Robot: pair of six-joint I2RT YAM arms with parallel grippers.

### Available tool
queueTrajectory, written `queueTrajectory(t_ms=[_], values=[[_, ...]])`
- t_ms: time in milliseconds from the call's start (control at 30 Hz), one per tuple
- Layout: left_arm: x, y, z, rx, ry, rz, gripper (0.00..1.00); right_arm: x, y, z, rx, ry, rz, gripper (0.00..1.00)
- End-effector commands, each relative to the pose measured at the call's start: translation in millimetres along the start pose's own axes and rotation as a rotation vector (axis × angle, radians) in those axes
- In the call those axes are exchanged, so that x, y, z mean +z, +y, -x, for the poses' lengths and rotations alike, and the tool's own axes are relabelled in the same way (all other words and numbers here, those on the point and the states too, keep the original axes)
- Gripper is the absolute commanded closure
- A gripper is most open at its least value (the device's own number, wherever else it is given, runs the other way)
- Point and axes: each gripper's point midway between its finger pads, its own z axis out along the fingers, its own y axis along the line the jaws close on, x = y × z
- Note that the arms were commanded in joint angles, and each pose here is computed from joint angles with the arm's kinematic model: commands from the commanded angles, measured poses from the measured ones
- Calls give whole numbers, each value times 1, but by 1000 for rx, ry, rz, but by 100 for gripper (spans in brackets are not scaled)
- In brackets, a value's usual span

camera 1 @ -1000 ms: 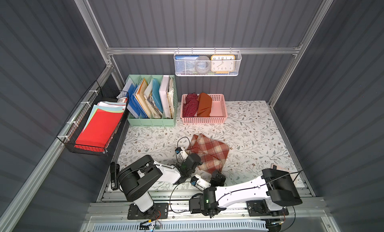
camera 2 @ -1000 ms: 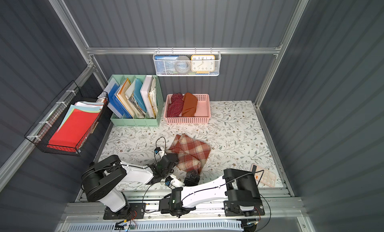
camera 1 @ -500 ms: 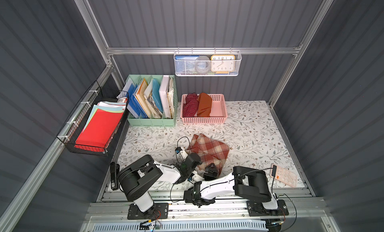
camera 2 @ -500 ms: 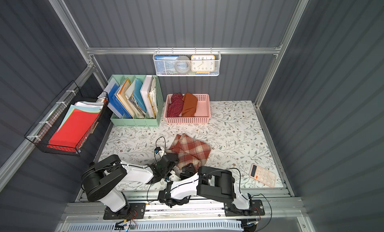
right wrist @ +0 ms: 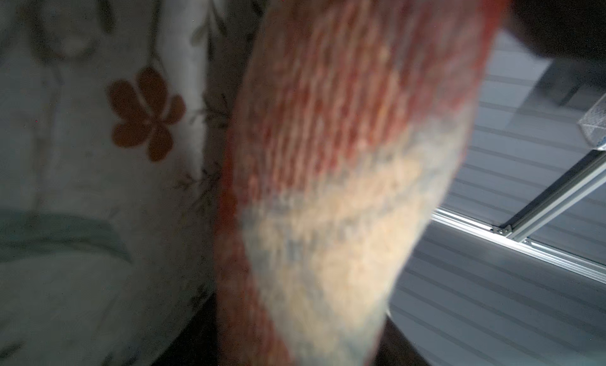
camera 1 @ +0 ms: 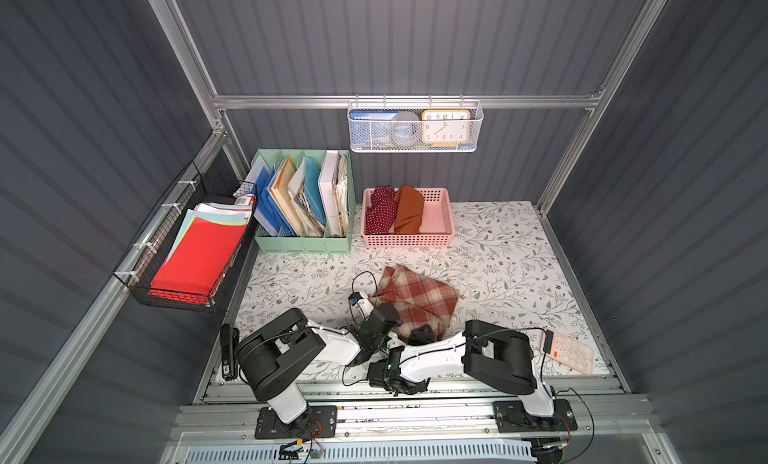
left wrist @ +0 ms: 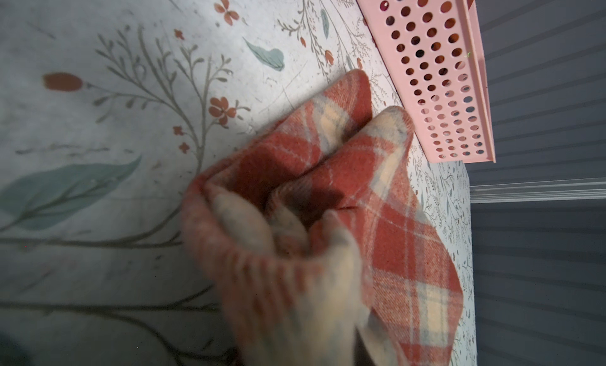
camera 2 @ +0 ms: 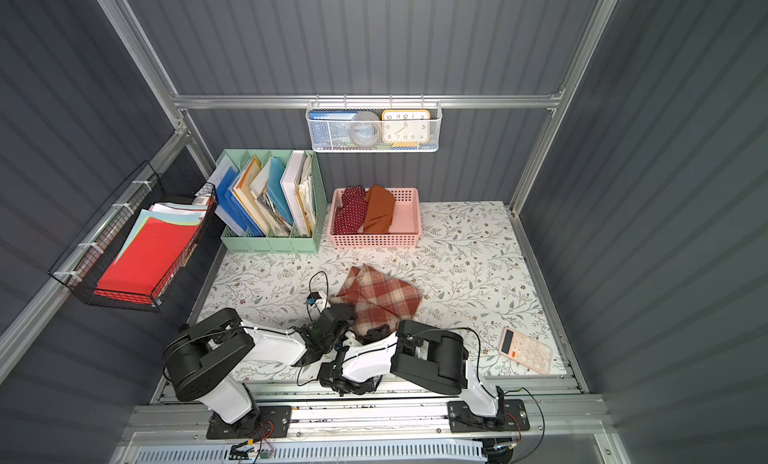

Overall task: Roll up the skirts
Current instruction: Roll the skirt at the center of the board.

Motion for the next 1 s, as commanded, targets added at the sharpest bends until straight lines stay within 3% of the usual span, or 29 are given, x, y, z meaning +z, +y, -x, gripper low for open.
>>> queueTrajectory(t_ms=[0,100,267,300,400,500,600,767,967], values=[[-6,28,-22,52,89,72,100,27,8,-2,61,80,57,48],[-8,28,-24,46,103,61,100,32,10,-5,64,103,91,50],[-20,29,-18,40,98,47,100,28,20,-8,91,113,235,69],[-24,30,-14,39,87,46,96,26,25,-9,83,113,268,71],[-36,27,3,45,31,48,69,25,35,-12,50,124,294,76],[-47,20,22,66,-23,45,34,24,42,-12,19,122,302,86],[-58,10,42,85,-81,26,19,21,52,-13,-29,120,320,94],[-70,1,66,106,-136,21,7,17,63,-14,-86,116,317,100],[-80,-4,107,104,-194,-2,2,11,70,-14,-103,103,352,100]])
